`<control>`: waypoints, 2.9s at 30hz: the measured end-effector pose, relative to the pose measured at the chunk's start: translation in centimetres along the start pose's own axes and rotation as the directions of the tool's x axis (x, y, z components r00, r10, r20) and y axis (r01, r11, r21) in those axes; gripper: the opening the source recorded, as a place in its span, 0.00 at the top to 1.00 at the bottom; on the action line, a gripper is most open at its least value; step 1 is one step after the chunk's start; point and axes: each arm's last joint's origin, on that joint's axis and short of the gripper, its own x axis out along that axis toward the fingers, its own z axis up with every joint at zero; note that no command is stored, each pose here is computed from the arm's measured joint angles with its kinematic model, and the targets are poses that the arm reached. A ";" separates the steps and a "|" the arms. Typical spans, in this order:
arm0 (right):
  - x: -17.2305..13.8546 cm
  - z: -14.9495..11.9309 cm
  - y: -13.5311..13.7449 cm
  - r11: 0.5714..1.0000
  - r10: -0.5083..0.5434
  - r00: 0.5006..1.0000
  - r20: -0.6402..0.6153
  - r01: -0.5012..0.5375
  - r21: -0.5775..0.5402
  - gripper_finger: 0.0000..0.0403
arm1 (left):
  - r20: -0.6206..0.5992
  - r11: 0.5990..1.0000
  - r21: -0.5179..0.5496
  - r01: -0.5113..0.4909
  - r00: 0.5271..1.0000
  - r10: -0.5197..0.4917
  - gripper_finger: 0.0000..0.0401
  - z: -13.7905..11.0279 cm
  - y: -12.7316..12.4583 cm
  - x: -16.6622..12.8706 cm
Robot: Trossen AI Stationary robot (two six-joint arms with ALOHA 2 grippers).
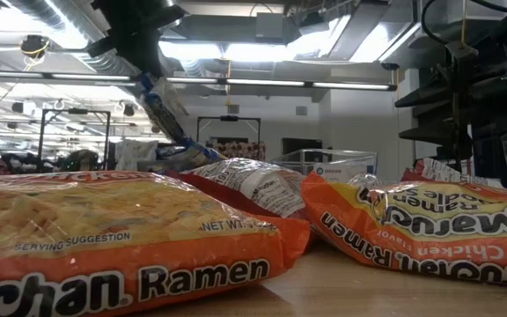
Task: Sort Maruchan noodles
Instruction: Put the blue noodle pack into the black bin
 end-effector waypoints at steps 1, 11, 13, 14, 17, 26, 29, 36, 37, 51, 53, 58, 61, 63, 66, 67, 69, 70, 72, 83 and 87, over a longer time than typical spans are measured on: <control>0.0 0.0 0.0 1.000 0.000 1.000 0.000 0.000 0.000 0.31 | -0.006 0.999 -0.034 0.004 1.000 -0.004 0.99 0.2 0.2 0.0; 0.0 0.0 0.0 1.000 -0.001 1.000 0.000 0.001 -0.004 0.31 | -0.097 0.980 -0.196 0.023 0.994 -0.043 1.00 1.3 1.5 1.0; 0.0 0.0 0.0 1.000 -0.001 1.000 0.000 0.001 -0.004 0.31 | -0.116 0.972 -0.234 0.025 0.992 -0.054 1.00 1.5 1.8 1.2; 0.0 0.0 0.0 1.000 -0.001 1.000 0.000 0.001 -0.004 0.31 | -0.124 0.969 -0.245 0.027 0.990 -0.059 1.00 1.6 1.9 1.3; 0.0 0.0 0.0 1.000 -0.001 1.000 0.000 0.001 -0.005 0.31 | -0.153 0.961 -0.273 0.034 0.985 -0.078 1.00 1.9 2.3 1.6; 0.0 0.0 0.0 1.000 -0.001 1.000 0.001 0.002 -0.029 0.31 | -0.242 0.930 -0.368 0.017 0.964 -0.113 1.00 2.7 3.3 3.3; 0.0 0.0 0.0 1.000 -0.002 1.000 0.001 0.002 -0.031 0.31 | -0.254 0.910 -0.414 0.008 0.959 -0.124 1.00 3.1 3.8 3.7; 0.0 0.0 0.0 0.999 -0.002 1.000 0.001 0.002 -0.032 0.31 | -0.256 0.877 -0.480 0.031 0.951 -0.174 1.00 3.9 4.7 4.3; 0.0 0.0 0.0 0.999 -0.002 1.000 0.001 0.002 -0.032 0.31 | -0.256 0.875 -0.484 0.029 0.951 -0.172 1.00 4.0 4.8 4.4; 0.0 0.0 0.0 0.999 -0.001 1.000 0.002 0.002 -0.032 0.31 | -0.301 0.834 -0.551 0.044 0.921 -0.247 1.00 4.5 3.9 7.5; 0.0 0.0 0.0 0.999 -0.001 1.000 0.002 0.001 -0.034 0.31 | -0.303 0.830 -0.555 0.053 0.916 -0.261 1.00 4.5 3.7 8.1; 0.0 0.0 0.0 0.999 -0.001 1.000 0.001 0.001 -0.040 0.31 | -0.327 0.823 -0.569 0.013 0.914 -0.240 1.00 4.7 4.4 9.3; 0.0 0.0 0.0 0.999 -0.002 1.000 0.001 0.002 -0.040 0.31 | -0.331 0.811 -0.585 0.009 0.910 -0.249 1.00 5.0 4.9 9.7; 0.0 0.0 0.0 0.999 -0.001 1.000 0.001 0.002 -0.040 0.31 | -0.327 0.806 -0.591 0.004 0.913 -0.244 1.00 5.2 5.3 9.9; 0.0 0.0 0.0 0.999 -0.001 1.000 0.001 0.001 -0.040 0.31 | -0.319 0.794 -0.608 -0.003 0.917 -0.241 1.00 5.6 6.1 10.0; 0.0 0.0 0.0 0.999 -0.002 1.000 0.001 0.002 -0.044 0.31 | -0.319 0.788 -0.616 -0.002 0.915 -0.247 1.00 5.7 6.3 10.0; 0.0 0.0 0.0 0.999 -0.001 1.000 0.001 0.001 -0.052 0.31 | -0.312 0.774 -0.633 0.011 0.911 -0.269 1.00 5.9 6.6 10.1; 0.0 0.0 0.0 0.999 -0.002 1.000 0.001 0.002 -0.053 0.31 | -0.301 0.766 -0.642 0.027 0.911 -0.284 1.00 6.1 6.6 10.1; 0.0 0.0 0.0 0.999 -0.001 1.000 0.001 0.001 -0.053 0.31 | -0.264 0.752 -0.656 0.070 0.912 -0.315 1.00 6.4 6.3 10.2; 0.0 0.0 0.0 0.999 -0.002 1.000 0.001 0.002 -0.054 0.31 | -0.281 0.756 -0.651 0.067 0.904 -0.322 1.00 5.9 6.3 10.7; 0.0 0.0 0.0 0.999 -0.001 1.000 0.001 0.001 -0.054 0.31 | -0.306 0.735 -0.677 0.036 0.895 -0.325 0.99 4.4 6.7 11.8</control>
